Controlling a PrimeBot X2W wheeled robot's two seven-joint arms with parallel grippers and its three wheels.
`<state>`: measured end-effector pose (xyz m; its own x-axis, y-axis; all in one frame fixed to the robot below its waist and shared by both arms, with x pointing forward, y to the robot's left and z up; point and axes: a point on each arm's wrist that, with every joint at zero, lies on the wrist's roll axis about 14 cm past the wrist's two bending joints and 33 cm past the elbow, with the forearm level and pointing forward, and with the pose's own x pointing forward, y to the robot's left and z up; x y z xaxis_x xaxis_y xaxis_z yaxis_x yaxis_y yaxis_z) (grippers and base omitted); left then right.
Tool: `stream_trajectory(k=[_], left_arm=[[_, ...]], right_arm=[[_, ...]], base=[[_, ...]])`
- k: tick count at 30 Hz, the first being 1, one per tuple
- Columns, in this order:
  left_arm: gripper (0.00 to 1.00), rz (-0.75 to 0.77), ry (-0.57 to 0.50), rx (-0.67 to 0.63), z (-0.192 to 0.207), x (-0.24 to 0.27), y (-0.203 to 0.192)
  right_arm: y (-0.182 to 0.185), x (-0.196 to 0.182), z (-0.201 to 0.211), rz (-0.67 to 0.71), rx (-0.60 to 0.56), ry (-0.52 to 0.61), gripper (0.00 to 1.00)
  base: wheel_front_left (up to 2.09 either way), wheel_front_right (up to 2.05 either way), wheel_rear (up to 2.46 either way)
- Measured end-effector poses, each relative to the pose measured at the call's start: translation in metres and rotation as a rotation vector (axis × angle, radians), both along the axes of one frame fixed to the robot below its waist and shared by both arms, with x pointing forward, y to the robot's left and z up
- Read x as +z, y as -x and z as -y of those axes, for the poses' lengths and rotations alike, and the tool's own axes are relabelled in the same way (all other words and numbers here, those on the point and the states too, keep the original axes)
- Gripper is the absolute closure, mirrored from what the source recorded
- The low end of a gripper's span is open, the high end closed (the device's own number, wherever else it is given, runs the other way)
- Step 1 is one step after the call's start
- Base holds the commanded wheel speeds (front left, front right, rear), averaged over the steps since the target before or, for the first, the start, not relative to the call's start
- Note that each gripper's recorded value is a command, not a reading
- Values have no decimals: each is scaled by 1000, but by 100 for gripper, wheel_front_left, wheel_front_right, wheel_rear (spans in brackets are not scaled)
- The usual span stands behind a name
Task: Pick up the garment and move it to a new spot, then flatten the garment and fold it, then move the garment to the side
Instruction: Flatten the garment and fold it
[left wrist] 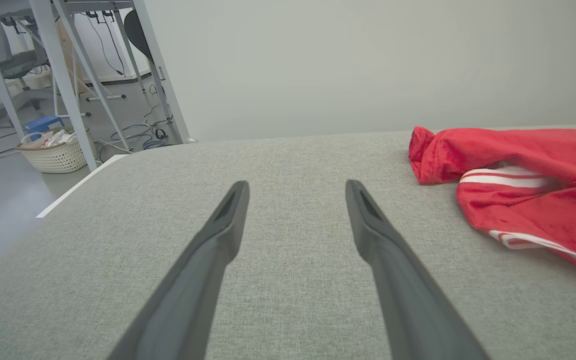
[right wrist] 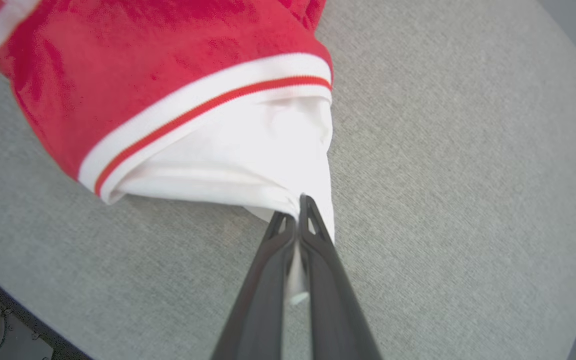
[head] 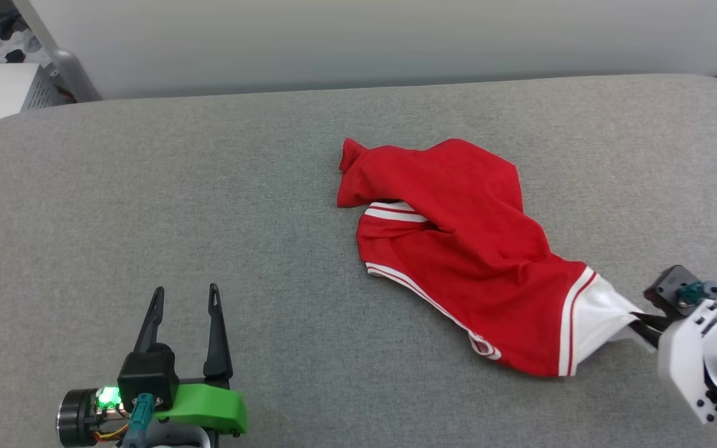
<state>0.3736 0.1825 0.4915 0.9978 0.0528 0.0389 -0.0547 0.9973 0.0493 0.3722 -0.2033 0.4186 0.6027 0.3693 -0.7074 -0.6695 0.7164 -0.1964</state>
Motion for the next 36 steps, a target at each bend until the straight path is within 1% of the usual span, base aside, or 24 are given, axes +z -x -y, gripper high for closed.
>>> stream_trajectory(k=[3,5,6,8,9,10,12,15,16,17,18,22,27,33,36], left_arm=[[0,5,1,-21,7,1,-3],[0,7,3,-33,10,2,-4],[0,7,4,-38,11,2,-4],[0,5,3,-37,11,1,-4],[0,3,3,-36,10,1,-3],[0,0,3,-33,8,0,-2],[0,-2,2,-28,7,-1,0],[0,-2,0,-20,4,0,1],[0,0,0,-19,4,0,1],[0,1,0,-19,4,1,2],[0,2,0,-19,4,1,2],[0,7,0,-20,4,3,5],[0,20,0,-23,5,7,10],[0,33,-1,-25,5,12,14],[0,40,-2,-22,4,14,16]], right_arm=[[7,-5,38,-13,-127,10,100],[14,-11,61,-25,-181,46,100],[16,-14,72,-33,-224,47,100],[20,-21,84,-52,-288,30,100],[23,-26,91,-64,-310,39,100],[28,-36,110,-86,-389,49,100],[32,-42,119,-100,-415,70,100],[34,-49,121,-102,-455,47,100],[33,-49,119,-93,-465,32,75],[31,-48,119,-84,-482,13,14],[29,-46,117,-65,-486,-4,0],[12,-25,115,61,-500,-85,0],[-11,22,122,262,-507,-166,0],[-32,78,118,468,-472,-253,0],[-37,104,108,566,-445,-309,0]], base=[[0,0,0],[0,0,0],[0,0,0],[0,0,0],[0,0,0],[0,0,0],[0,0,0],[0,0,0],[0,0,0],[0,0,0],[0,0,0],[0,0,0],[0,0,0],[0,0,0],[0,0,0]])
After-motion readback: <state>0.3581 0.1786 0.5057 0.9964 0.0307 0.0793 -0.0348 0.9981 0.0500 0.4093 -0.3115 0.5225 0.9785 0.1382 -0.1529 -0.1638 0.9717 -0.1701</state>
